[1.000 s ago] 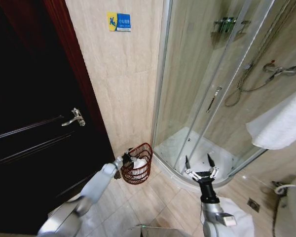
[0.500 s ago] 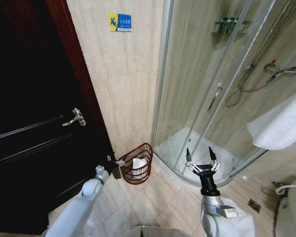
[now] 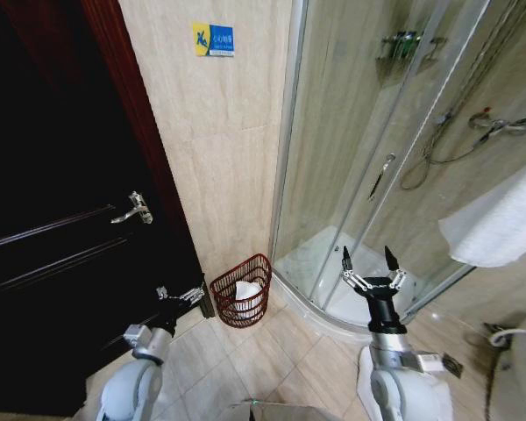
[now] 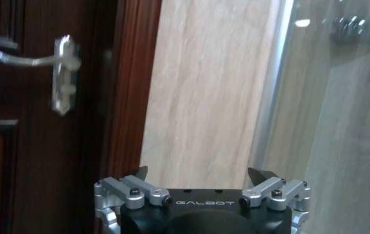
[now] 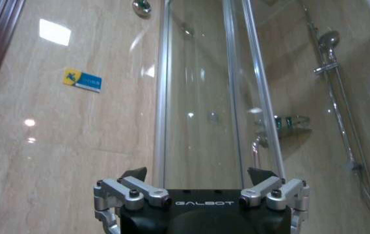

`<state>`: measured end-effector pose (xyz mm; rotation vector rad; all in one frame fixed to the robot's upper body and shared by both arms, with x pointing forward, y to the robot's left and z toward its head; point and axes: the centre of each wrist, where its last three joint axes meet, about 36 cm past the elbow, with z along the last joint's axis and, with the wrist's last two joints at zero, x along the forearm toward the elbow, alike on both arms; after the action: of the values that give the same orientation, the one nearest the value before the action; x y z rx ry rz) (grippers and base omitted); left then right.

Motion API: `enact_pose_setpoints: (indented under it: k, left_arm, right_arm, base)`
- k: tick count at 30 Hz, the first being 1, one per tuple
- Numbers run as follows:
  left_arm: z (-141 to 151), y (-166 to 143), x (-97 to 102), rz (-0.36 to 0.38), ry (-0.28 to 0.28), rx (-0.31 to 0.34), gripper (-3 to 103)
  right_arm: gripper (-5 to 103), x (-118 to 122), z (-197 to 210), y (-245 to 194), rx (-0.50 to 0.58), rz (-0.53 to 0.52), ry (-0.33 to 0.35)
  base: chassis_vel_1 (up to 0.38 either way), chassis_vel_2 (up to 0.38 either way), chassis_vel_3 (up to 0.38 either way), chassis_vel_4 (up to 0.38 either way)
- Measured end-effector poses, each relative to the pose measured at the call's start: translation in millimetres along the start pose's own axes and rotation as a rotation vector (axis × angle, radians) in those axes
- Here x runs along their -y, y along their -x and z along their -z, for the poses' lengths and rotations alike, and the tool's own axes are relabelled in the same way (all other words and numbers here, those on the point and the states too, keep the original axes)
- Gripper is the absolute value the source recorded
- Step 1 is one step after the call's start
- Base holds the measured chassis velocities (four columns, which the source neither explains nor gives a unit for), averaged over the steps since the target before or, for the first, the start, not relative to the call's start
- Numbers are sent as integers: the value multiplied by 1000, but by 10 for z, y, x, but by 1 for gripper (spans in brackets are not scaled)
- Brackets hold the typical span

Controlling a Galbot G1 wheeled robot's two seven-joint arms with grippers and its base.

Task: Discard the used towel into the hamper.

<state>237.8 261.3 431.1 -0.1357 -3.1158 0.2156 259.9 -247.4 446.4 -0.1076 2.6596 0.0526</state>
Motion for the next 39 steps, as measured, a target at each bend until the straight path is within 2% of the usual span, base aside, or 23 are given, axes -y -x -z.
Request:
enact_pose_setpoints:
  k: [4, 12, 18, 23, 32, 39]
  left_arm:
    - [311, -104, 175, -13, -7, 77, 100]
    - [583, -216, 293, -32, -4, 116, 100]
    - [579, -256, 409, -49, -23, 104, 100]
    - [542, -281, 505, -66, -16, 91, 100]
    - [527, -279, 508, -66, -13, 88, 100]
    - [520, -276, 505, -66, -13, 88, 100]
  right_arm:
    - [100, 3, 47, 25, 1, 7, 5]
    - [100, 12, 58, 45, 7, 8, 21]
    - [100, -2, 75, 80, 13, 10, 27]
    - [100, -7, 57, 56, 5, 7, 28]
    - [100, -56, 11, 61, 17, 21, 38]
    - [100, -25, 139, 62, 74, 25, -7]
  base:
    - [0, 0, 0, 0]
    - [0, 0, 0, 0]
    - [0, 0, 0, 0]
    - [0, 0, 0, 0]
    - [0, 0, 0, 0]
    - [0, 0, 0, 0]
